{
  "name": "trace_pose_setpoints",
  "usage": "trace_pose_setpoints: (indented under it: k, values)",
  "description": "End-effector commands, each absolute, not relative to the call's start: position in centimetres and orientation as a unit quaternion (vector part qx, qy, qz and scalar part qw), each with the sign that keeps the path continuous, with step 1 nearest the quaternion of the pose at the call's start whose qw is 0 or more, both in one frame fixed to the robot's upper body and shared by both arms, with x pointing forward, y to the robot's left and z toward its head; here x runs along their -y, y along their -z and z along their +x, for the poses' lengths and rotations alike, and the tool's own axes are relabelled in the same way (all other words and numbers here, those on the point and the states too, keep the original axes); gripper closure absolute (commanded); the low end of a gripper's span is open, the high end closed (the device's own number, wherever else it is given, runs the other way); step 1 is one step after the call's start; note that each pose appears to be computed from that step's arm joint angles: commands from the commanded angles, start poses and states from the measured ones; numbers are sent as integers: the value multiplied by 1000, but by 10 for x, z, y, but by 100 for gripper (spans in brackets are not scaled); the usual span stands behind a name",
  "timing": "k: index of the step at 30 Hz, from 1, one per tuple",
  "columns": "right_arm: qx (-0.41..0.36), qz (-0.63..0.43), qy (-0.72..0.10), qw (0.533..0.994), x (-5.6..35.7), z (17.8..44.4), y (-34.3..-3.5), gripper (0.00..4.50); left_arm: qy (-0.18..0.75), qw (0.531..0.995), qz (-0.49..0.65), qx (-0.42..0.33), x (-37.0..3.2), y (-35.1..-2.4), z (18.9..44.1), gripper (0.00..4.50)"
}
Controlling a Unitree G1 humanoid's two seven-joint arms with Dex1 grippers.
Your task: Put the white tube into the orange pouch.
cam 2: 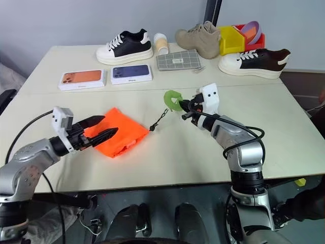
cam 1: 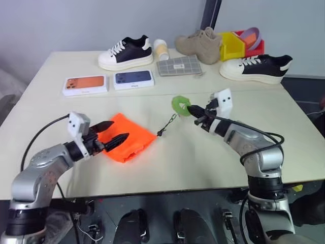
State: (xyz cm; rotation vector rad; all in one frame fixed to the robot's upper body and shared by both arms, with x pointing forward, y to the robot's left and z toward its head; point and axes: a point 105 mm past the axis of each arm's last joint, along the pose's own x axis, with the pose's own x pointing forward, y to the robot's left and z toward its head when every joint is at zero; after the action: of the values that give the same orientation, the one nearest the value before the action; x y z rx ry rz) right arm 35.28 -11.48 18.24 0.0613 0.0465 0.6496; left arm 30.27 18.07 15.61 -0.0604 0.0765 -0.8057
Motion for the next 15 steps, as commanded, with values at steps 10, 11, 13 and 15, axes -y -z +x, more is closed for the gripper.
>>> trace_pose_setpoints:
  k: [10, 11, 13, 15]
  values:
    - [25, 37, -337, 940, 101, 346, -206, 450, 536, 841, -32, -57, -118, -155, 327, 5]
    - [26, 37, -337, 940, 101, 345, -206, 450, 543, 837, -30, -62, -115, -153, 330, 5]
    - [27, 37, -337, 940, 100, 345, -207, 450, 560, 825, -19, -75, -110, -149, 335, 5]
    - [28, 38, -336, 941, 100, 345, -207, 450, 578, 812, -8, -85, -105, -146, 338, 5]
